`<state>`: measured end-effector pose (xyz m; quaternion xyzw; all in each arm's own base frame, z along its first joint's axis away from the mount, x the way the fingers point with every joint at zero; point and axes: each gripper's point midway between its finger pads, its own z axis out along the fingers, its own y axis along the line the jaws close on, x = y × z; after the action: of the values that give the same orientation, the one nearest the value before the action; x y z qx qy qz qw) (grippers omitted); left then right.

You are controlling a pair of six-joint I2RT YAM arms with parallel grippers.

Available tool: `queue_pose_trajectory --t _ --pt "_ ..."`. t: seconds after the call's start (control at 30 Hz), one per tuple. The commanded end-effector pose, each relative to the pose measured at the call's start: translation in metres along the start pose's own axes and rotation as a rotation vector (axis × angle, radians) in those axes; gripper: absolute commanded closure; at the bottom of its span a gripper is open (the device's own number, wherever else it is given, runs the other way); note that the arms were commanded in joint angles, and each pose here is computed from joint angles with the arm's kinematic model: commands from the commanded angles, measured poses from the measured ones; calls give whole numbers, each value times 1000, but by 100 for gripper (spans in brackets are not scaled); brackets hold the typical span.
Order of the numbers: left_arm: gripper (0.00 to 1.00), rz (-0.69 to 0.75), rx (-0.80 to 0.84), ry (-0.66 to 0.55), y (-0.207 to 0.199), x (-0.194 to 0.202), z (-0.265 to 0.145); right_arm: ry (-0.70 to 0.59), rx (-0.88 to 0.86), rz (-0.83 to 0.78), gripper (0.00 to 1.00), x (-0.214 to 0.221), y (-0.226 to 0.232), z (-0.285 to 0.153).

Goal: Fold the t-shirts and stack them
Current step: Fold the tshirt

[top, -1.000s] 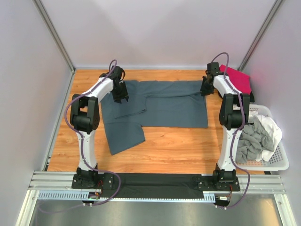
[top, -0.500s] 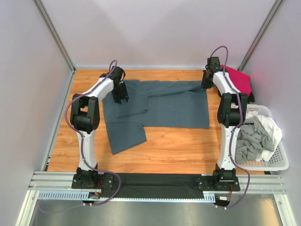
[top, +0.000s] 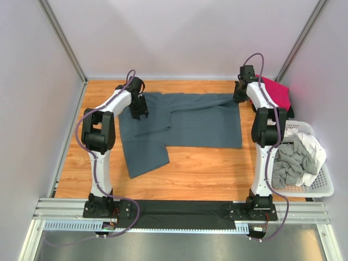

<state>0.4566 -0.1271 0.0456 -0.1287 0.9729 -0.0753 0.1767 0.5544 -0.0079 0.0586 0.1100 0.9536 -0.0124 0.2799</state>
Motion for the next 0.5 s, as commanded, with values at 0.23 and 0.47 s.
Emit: queue_pose_trajectory --t 0.23,0.47 --pt "50 22 7 -12 -2 0 -1 -70 -36 39 100 -32 6 -54" --pt "50 24 5 -15 -2 -1 -1 12 3 43 100 2 -4 -54"
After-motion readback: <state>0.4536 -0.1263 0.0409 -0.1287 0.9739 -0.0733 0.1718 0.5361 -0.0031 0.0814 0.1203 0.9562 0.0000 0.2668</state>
